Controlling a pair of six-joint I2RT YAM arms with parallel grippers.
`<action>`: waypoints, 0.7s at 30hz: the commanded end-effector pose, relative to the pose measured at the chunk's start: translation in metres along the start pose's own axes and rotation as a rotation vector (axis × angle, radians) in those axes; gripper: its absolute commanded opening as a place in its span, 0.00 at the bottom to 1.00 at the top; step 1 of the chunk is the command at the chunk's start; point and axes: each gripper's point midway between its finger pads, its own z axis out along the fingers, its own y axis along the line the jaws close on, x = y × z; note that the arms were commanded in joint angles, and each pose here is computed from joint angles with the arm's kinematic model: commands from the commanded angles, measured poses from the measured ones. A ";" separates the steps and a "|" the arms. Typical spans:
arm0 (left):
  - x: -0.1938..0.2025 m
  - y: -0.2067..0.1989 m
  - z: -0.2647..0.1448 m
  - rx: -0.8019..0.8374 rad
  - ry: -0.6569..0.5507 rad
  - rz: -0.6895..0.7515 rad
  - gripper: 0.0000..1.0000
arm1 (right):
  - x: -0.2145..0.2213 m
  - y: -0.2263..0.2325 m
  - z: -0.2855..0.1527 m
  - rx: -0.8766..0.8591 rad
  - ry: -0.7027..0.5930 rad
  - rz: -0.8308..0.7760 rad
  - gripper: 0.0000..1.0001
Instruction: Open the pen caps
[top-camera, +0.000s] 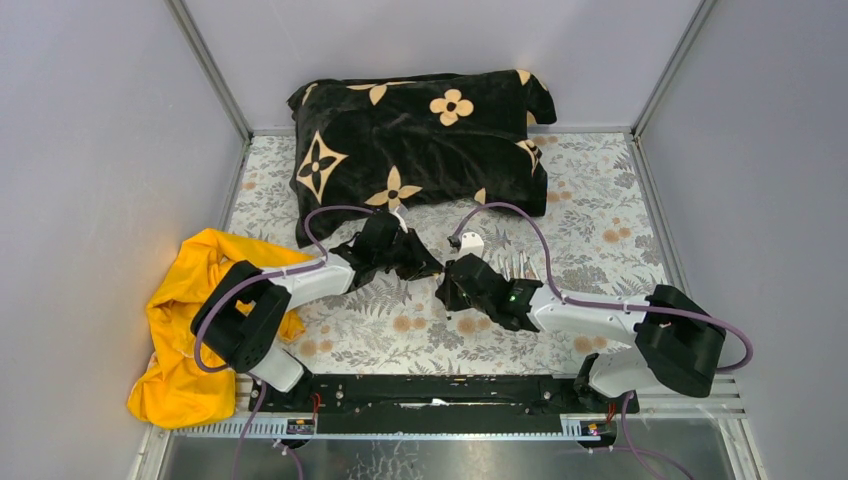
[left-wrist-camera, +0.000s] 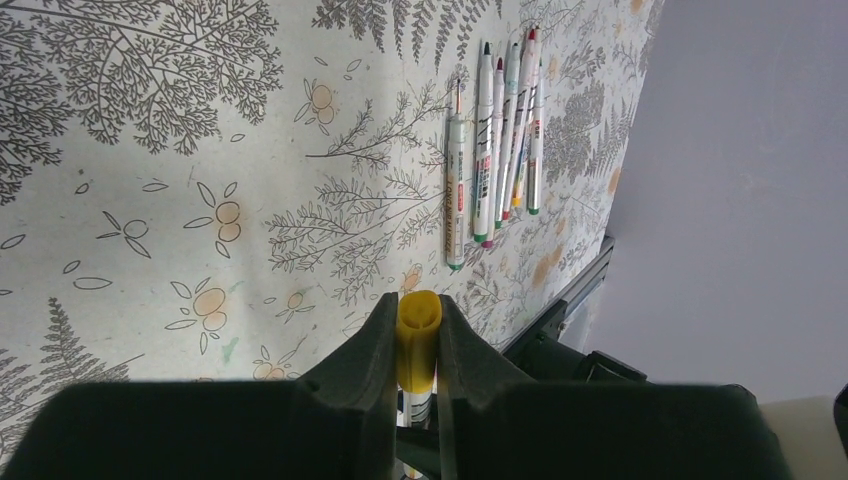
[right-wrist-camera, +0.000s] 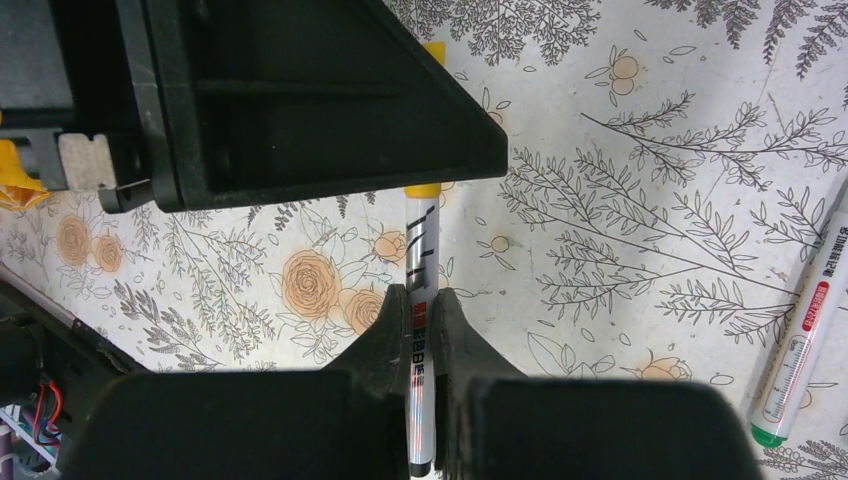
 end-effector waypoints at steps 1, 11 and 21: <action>-0.062 0.007 0.000 -0.040 -0.208 0.022 0.00 | 0.037 -0.012 -0.016 0.002 0.136 -0.019 0.00; -0.076 0.018 -0.007 -0.087 -0.276 -0.011 0.00 | 0.046 -0.014 -0.014 -0.005 0.148 0.006 0.00; -0.095 0.019 -0.019 -0.074 -0.337 -0.061 0.00 | 0.052 -0.018 -0.015 0.000 0.162 0.014 0.00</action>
